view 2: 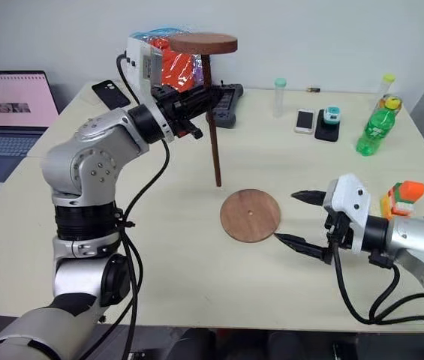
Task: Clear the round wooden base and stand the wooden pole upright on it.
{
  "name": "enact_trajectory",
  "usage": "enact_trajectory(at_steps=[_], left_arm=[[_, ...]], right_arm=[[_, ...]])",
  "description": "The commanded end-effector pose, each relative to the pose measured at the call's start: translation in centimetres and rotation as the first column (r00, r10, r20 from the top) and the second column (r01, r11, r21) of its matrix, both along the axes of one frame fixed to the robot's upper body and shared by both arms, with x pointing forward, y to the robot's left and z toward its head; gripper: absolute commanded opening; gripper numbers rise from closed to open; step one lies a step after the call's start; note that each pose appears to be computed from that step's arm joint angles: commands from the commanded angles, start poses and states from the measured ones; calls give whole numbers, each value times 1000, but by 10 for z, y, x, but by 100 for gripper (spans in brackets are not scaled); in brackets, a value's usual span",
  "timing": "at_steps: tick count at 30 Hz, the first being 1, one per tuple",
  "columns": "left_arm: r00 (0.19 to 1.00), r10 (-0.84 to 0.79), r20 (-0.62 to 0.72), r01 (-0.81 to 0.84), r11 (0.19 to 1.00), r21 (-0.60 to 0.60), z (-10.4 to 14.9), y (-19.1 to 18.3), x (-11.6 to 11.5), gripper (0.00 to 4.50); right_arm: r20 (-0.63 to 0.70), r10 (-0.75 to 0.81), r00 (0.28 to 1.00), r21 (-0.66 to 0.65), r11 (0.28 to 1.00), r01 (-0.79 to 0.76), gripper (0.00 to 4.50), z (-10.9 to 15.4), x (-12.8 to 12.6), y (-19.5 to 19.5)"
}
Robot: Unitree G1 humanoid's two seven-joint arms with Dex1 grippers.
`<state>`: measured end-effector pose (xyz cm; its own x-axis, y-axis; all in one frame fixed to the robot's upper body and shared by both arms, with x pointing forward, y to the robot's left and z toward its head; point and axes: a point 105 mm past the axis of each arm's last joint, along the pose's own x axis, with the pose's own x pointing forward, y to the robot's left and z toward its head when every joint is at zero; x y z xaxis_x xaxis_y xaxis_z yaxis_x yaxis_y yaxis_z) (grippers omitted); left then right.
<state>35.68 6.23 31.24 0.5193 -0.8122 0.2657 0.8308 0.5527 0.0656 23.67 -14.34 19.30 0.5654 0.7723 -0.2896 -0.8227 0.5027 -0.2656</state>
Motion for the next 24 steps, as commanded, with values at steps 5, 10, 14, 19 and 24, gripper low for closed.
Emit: enact_trajectory(at_steps=[5,10,14,19,24], left_arm=[[979,-142,149,143,990,5,-17,-28,-27,26],[972,-185,144,181,983,42,-43,-34,-33,26],[971,-196,134,193,981,33,-50,-40,-33,26],[972,-191,136,189,982,30,-56,-44,-29,26],[975,-193,108,192,981,22,-64,-48,-27,26]], right_arm=[[31,-137,990,15,991,136,450,-6,-8,8],[84,-107,991,4,994,107,450,-7,-14,16],[68,-111,991,16,994,110,450,-11,-15,16],[24,-93,995,65,994,91,450,-10,-21,18],[13,-85,996,60,995,85,450,-11,-24,17]])
